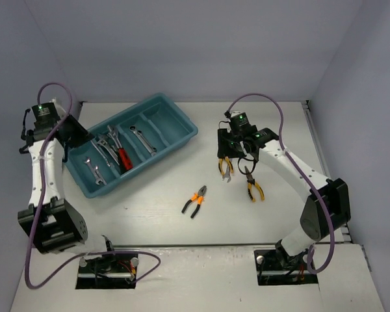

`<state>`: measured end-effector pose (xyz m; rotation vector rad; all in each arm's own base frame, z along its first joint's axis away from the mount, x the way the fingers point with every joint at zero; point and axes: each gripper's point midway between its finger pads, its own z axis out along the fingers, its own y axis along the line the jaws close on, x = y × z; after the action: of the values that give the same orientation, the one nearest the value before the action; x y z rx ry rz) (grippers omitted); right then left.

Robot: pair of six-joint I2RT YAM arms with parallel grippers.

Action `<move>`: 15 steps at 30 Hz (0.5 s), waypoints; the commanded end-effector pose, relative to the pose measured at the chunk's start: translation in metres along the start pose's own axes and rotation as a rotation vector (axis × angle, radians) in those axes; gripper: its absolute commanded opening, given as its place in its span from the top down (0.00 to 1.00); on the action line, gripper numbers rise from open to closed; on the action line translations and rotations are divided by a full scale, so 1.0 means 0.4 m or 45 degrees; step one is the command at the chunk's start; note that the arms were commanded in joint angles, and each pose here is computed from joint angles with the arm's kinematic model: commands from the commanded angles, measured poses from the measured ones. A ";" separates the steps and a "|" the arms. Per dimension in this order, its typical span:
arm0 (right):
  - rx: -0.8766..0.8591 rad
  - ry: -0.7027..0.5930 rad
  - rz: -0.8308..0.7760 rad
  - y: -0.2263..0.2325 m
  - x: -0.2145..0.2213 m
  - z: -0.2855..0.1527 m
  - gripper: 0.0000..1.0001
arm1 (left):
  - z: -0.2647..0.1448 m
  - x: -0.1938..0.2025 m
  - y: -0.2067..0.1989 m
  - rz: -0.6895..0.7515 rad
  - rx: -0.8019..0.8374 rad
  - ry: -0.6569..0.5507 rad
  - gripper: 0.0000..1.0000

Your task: Sort the tools into containers

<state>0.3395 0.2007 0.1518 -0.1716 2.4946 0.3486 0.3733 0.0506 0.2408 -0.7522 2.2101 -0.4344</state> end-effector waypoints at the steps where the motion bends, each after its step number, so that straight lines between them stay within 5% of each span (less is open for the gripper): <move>1: 0.105 -0.070 0.012 -0.050 -0.019 -0.009 0.53 | 0.051 -0.019 0.109 -0.005 -0.170 0.104 1.00; 7: 0.232 -0.035 0.010 -0.104 0.011 0.026 0.55 | 0.104 -0.047 0.219 0.012 -0.378 0.123 0.98; 15: 0.391 0.014 0.076 -0.169 0.020 0.098 0.60 | 0.117 -0.045 0.248 0.007 -0.444 0.128 0.61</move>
<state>0.3463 0.1605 0.1102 -0.0781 2.5548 0.0870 0.3715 0.1246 0.1308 -0.9745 2.5109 -0.1432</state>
